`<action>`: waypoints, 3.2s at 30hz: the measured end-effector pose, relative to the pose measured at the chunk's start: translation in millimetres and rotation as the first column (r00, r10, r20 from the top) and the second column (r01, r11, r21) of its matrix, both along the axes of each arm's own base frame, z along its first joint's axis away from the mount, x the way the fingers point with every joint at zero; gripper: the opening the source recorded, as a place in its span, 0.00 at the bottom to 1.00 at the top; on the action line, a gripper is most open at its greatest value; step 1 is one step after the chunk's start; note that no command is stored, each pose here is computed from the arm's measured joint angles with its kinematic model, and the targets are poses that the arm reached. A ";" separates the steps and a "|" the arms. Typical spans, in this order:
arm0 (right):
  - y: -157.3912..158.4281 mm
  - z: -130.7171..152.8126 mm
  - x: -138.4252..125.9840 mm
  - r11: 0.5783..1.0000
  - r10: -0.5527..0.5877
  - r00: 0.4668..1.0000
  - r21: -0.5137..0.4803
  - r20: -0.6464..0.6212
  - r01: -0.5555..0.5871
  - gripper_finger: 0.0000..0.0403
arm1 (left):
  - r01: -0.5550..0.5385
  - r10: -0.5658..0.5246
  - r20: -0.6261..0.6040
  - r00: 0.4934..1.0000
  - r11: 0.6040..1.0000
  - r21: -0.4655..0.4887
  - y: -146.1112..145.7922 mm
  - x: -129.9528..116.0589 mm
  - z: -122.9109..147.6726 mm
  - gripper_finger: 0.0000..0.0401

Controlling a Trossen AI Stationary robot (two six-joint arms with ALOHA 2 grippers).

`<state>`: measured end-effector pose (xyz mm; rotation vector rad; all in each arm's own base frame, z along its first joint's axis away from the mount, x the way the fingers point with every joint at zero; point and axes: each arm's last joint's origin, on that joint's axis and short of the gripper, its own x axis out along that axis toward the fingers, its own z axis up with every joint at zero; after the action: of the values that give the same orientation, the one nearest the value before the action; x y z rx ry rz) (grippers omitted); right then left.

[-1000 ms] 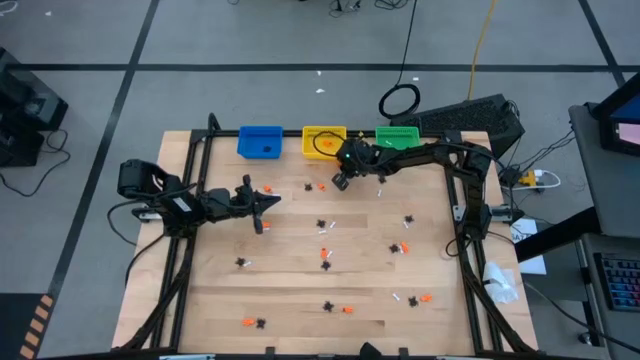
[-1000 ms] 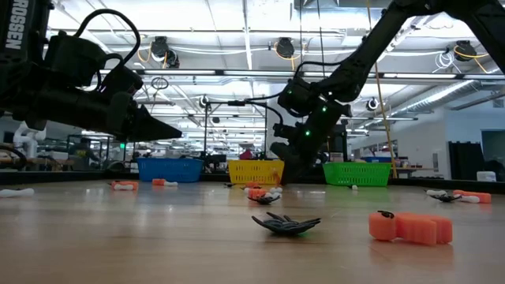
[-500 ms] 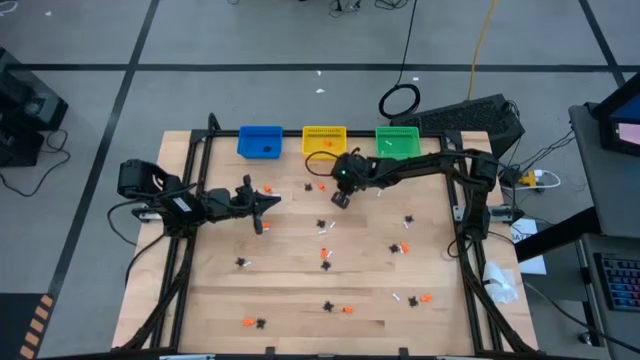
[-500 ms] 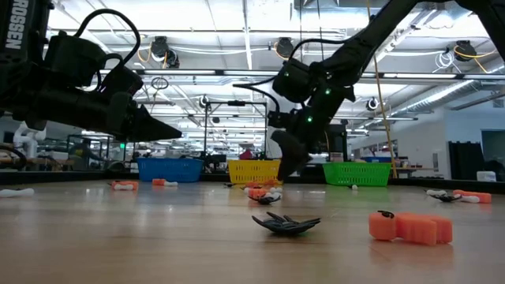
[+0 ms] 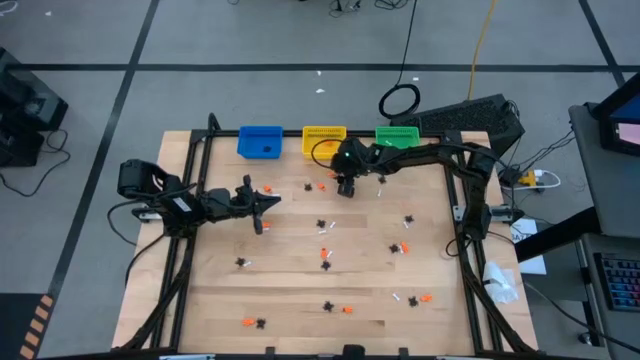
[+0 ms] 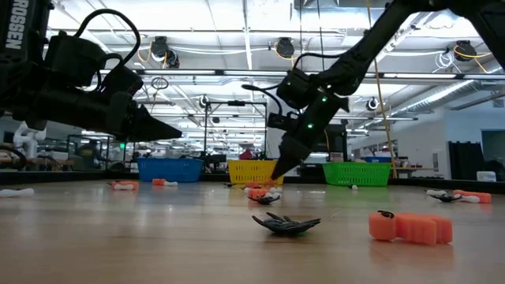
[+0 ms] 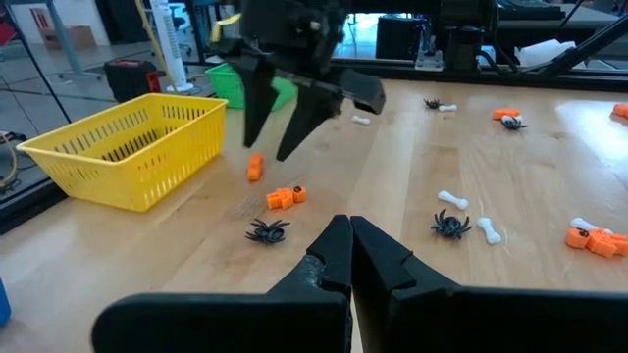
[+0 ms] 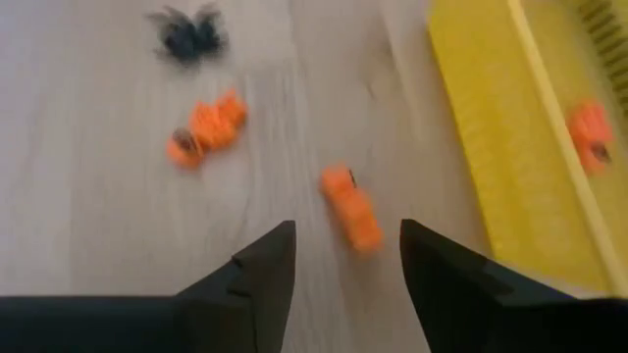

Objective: Sort Halloween decoration
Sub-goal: Put the orange skeleton toy into the yellow bin, then put the black spider toy into the blue bin

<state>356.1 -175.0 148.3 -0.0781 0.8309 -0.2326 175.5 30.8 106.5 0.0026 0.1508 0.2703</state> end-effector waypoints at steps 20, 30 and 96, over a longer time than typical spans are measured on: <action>3.0 14.2 9.5 0.997 0.008 0.996 0.083 -0.094 0.000 0.05 | 0.003 -0.003 -0.020 1.000 1.000 -0.003 -0.1 0.0 -1.8 0.00; -24.3 86.7 23.0 0.972 -0.227 0.970 -0.034 0.088 0.231 0.03 | 0.003 -0.003 -0.019 1.000 1.000 -0.003 -0.1 0.1 -1.8 0.00; 91.3 64.3 -117.8 0.984 -0.168 0.870 0.028 0.463 0.175 0.00 | 0.229 -0.292 -0.711 0.640 0.956 -0.186 -11.4 81.4 37.8 0.00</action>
<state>238.3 -83.7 212.6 0.0392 0.3544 -0.4084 256.9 19.4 144.2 0.0564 0.9724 -0.0497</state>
